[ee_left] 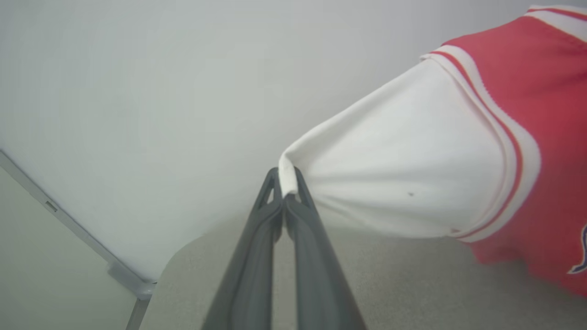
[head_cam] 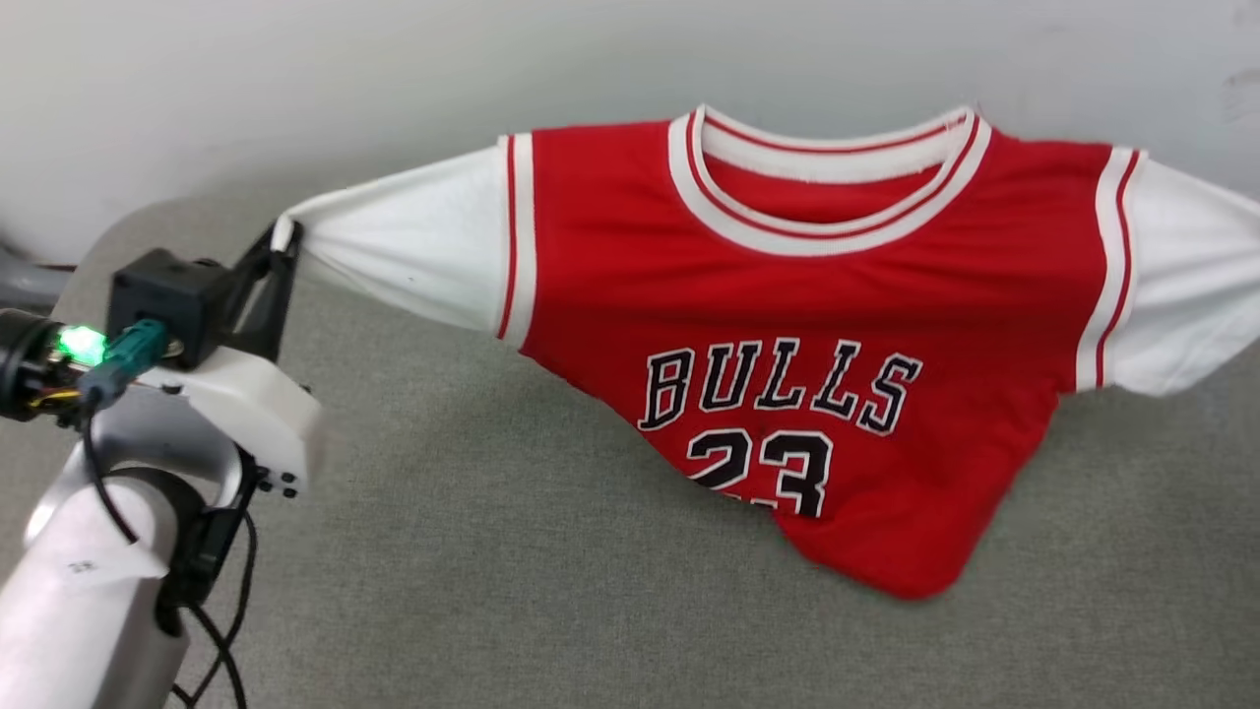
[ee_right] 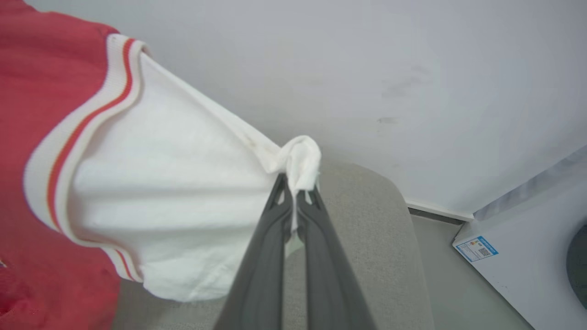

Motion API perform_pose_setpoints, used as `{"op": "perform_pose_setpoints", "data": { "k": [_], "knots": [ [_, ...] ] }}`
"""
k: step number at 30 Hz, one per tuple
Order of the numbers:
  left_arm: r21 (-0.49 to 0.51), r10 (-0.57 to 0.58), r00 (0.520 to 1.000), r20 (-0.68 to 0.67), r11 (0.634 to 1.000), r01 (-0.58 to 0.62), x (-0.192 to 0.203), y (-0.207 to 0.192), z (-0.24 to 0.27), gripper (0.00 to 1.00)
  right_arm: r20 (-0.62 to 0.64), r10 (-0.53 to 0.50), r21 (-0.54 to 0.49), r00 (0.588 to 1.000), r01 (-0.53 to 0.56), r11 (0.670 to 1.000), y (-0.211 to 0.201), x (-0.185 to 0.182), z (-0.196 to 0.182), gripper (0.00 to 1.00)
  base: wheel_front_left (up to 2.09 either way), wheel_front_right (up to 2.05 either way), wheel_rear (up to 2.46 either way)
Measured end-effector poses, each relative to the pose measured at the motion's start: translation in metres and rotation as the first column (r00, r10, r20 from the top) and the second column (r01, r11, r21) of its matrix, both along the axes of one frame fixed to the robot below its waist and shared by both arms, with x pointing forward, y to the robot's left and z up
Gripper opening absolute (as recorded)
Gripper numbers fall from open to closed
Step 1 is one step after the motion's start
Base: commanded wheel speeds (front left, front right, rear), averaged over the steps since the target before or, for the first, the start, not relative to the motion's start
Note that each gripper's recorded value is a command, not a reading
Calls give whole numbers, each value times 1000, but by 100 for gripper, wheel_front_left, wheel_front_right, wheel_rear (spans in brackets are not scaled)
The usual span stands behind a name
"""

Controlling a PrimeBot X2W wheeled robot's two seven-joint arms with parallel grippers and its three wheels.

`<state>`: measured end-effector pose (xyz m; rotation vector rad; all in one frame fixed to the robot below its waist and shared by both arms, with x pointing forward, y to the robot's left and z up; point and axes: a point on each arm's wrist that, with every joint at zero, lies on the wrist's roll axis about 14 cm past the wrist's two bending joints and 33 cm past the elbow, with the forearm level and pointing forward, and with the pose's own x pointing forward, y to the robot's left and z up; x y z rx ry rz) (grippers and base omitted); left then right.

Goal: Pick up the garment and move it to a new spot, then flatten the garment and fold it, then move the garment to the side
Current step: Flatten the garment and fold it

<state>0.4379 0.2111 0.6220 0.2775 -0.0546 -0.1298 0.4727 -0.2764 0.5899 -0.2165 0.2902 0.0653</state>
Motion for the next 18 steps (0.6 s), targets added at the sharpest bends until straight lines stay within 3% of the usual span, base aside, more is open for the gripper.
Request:
{"op": "perform_pose_setpoints", "data": {
  "k": [8,18],
  "knots": [
    [20,12,967,254,1000,-18,-29,10,74,0,267,4,-8,964,-2,1000,-5,-15,82,0,0,0,0],
    [38,0,863,506,999,-22,-56,15,147,0,456,5,-5,890,-3,1000,-3,-27,143,0,0,0,0]
  ]
}}
